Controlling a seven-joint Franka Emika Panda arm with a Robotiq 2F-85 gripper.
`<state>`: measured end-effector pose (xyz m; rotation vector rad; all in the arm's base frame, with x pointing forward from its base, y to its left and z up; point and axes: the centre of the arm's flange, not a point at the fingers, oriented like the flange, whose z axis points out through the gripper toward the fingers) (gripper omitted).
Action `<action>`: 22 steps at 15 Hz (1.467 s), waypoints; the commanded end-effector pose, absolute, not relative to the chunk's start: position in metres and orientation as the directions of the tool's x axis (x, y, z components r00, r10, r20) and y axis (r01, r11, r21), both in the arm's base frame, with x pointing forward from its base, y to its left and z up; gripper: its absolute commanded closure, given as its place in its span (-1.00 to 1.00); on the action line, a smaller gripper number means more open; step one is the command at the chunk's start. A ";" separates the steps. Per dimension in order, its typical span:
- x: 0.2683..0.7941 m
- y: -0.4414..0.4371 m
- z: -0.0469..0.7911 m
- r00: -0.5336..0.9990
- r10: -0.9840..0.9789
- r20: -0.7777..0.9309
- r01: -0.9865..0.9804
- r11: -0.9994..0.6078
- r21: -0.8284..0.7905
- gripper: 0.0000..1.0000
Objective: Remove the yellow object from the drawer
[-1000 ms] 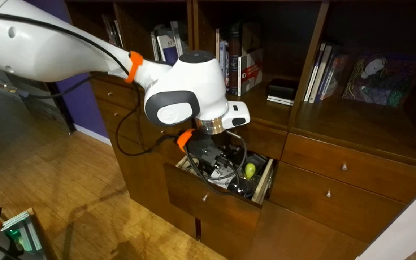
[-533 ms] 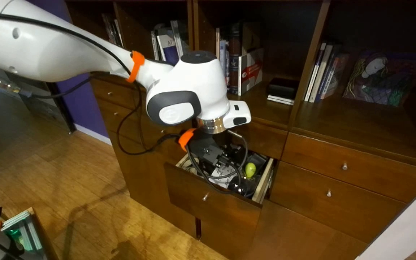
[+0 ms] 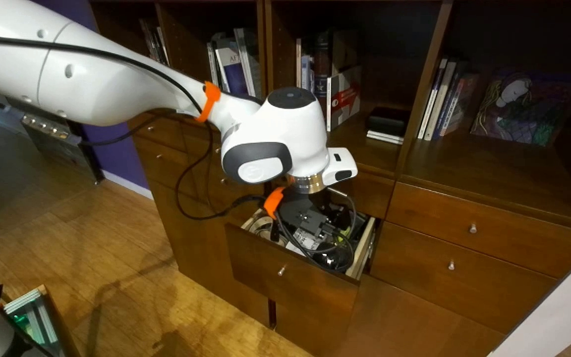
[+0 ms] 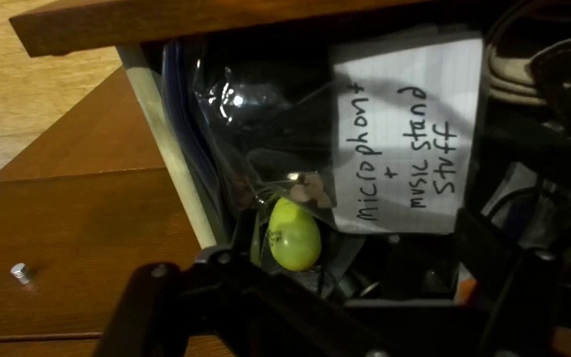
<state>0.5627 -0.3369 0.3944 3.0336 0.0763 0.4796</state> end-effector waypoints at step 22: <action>0.622 -0.373 0.337 0.886 0.114 0.449 0.097 -0.993 0.060 -0.31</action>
